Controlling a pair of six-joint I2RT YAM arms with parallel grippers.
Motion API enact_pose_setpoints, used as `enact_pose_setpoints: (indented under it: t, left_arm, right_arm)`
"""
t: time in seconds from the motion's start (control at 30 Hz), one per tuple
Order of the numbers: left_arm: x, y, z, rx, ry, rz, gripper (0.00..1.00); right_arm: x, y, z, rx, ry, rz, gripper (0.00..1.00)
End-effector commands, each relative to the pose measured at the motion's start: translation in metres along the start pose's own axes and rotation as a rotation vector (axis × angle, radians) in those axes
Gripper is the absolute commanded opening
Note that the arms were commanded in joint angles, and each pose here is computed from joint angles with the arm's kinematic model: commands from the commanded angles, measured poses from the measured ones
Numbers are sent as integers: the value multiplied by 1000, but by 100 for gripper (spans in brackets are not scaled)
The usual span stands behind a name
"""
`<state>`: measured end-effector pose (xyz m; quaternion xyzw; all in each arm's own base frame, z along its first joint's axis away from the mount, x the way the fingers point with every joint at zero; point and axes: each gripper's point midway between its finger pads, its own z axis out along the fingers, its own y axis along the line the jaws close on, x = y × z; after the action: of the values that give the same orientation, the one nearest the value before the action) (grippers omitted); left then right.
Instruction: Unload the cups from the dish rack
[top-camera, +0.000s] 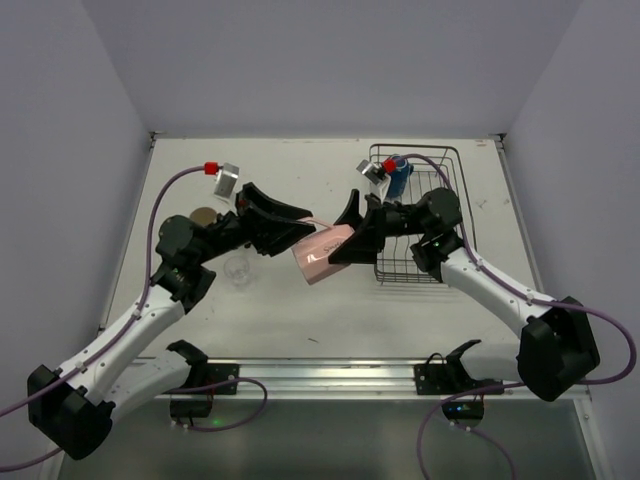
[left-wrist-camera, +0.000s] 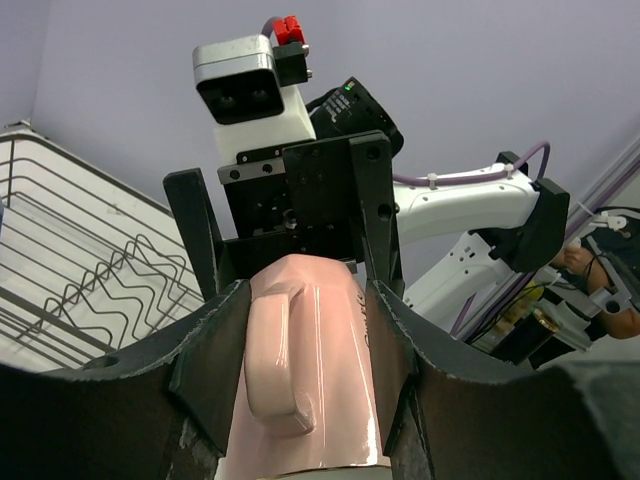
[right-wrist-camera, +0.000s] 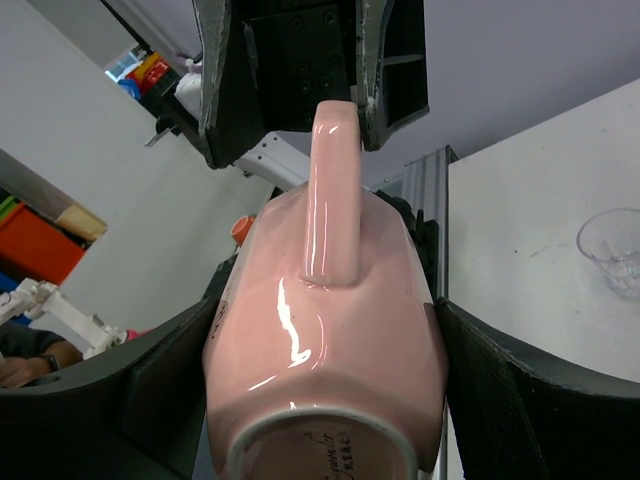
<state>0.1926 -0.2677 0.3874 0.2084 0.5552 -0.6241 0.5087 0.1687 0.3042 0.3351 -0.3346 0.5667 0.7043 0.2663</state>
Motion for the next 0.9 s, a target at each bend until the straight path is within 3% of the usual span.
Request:
enact_pose_setpoints:
  t: [0.0,0.4,0.67,0.8,0.87]
  left_arm:
    - [-4,-1,4,-2,-34,21,53]
    - [-4,9,2,-70,-83,12,39]
    - [-15,6,6,-67,-107,26,37]
    - [-13,6,7,-63,-100,21,30]
    - [-13,6,8,-64,-99,18,22]
  right_arm:
    - [-37,28,10,-30,-78,-169,0]
    - [-41,22,17,-14,-100,-153,0]
    - [-40,17,20,-11,-95,-139,0]
    - [-41,19,22,-15,-96,-144,0]
    - [-42,19,23,-18,-91,-142,0]
